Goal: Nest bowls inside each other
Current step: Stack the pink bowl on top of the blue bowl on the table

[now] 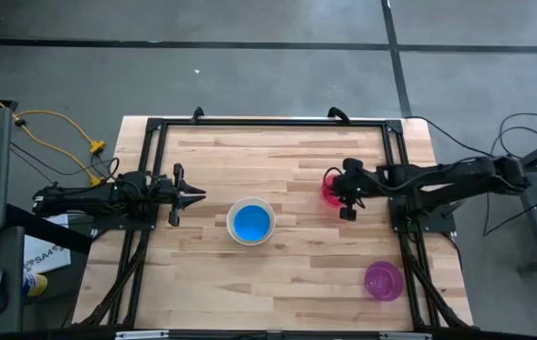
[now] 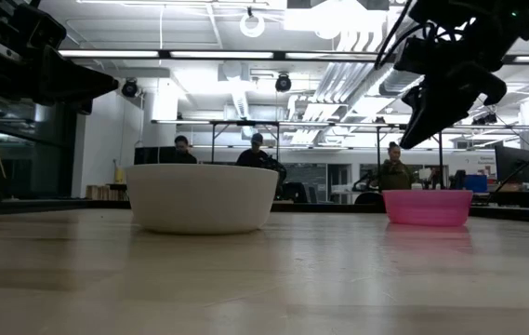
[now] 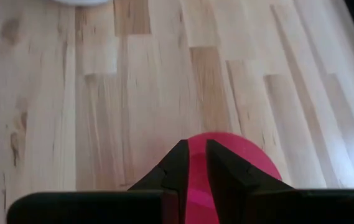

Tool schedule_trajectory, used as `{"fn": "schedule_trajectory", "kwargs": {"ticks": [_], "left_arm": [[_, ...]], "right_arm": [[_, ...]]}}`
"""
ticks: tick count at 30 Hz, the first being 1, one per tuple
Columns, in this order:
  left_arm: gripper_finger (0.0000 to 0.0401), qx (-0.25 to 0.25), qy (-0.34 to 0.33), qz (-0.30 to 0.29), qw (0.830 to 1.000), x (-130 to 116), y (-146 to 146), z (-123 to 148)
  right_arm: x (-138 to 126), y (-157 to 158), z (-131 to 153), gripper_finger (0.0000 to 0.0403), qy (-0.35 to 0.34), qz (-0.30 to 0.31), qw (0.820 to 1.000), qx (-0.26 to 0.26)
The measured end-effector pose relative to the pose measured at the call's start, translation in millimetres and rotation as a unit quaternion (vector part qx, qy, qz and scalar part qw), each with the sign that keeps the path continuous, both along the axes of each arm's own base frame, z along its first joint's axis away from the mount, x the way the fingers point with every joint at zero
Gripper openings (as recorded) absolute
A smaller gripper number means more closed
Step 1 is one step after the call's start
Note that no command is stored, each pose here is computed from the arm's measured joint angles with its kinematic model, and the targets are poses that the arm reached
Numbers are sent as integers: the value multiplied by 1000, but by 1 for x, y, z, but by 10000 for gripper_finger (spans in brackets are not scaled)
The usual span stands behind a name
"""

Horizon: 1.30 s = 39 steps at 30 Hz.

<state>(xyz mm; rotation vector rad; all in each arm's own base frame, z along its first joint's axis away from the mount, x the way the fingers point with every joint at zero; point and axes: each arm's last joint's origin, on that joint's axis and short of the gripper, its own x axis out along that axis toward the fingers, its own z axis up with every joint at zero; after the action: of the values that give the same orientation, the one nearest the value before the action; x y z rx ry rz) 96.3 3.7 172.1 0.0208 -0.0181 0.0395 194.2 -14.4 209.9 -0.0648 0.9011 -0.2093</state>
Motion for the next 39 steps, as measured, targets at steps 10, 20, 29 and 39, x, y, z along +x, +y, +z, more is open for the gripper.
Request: {"fn": "schedule_trajectory", "kwargs": {"ticks": [10, 20, 29, 39], "left_arm": [[58, 0, 0, 0, 1000, 0, 0, 0], [58, 0, 0, 0, 1000, 0, 0, 0], [58, 0, 0, 0, 1000, 0, 0, 0], [58, 0, 0, 0, 1000, 0, 0, 0]], "right_arm": [[7, 0, -1, 48, 96, 2, 995, 5], [11, 11, -5, 48, 127, 26, 992, 4], [7, 13, -6, 48, 147, 7, 989, 33], [9, 13, -16, 48, 186, 4, 981, 48]]}}
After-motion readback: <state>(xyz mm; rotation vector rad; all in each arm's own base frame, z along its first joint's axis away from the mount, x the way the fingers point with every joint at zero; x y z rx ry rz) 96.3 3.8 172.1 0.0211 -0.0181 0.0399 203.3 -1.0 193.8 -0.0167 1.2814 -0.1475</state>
